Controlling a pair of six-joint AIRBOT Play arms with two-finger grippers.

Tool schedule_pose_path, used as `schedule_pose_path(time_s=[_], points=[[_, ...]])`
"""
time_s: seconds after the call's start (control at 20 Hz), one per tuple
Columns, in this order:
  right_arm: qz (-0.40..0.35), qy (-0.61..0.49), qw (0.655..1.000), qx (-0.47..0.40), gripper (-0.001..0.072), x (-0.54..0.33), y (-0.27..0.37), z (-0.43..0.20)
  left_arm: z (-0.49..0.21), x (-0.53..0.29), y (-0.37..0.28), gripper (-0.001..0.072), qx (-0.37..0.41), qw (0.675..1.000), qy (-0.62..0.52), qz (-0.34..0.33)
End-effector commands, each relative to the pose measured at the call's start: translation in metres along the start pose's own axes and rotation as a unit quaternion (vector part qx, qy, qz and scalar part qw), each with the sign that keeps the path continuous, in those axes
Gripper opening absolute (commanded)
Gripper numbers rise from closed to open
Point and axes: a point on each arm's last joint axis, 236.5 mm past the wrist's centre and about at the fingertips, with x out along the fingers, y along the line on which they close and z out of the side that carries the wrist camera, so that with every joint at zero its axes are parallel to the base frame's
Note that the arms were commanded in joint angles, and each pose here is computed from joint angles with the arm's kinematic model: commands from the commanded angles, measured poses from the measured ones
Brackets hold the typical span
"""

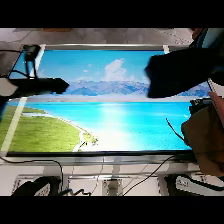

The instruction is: Fold the clothes and pants, and hang the long-sleeved shirts on hangers.

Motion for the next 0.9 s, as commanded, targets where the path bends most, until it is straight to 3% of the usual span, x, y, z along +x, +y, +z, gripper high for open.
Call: schedule_pose_path(time_s=[0.0, 0.1, 0.25, 0.4, 0.55, 0.6, 0.7, 0.85], points=[[-0.233, -0.134, 0.961, 0.064, 0.0036, -0.14, -0.081, 0.042, 0.023, -0.058, 0.032, 0.0219, 0.027, 0.995, -0.056, 0.077], [-0.329, -0.156, 0.924, 0.118, 0.0036, -0.204, -0.118, 0.024, 0.026, -0.076, 0.037, 0.022, 0.038, 0.992, -0.068, 0.097], [-0.442, -0.095, 0.851, 0.266, 0.0037, -0.268, -0.168, -0.055, 0.026, -0.086, 0.034, 0.022, 0.043, 0.991, -0.072, 0.1], [-0.487, -0.041, 0.761, 0.427, 0.0055, -0.304, -0.184, -0.131, 0.025, -0.086, 0.033, 0.022, 0.043, 0.991, -0.071, 0.1], [-0.511, -0.052, 0.721, 0.465, 0.0078, -0.331, -0.194, -0.151, 0.025, -0.086, 0.033, 0.022, 0.043, 0.992, -0.071, 0.099], [-0.515, -0.056, 0.714, 0.471, 0.0224, -0.336, -0.196, -0.153, 0.025, -0.086, 0.033, 0.022, 0.043, 0.992, -0.072, 0.1], [-0.511, -0.059, 0.716, 0.471, 0.0705, -0.335, -0.197, -0.152, 0.025, -0.086, 0.033, 0.022, 0.043, 0.992, -0.072, 0.099], [-0.477, -0.067, 0.736, 0.475, 0.0689, -0.319, -0.192, -0.142, 0.025, -0.086, 0.033, 0.022, 0.043, 0.991, -0.072, 0.1]])
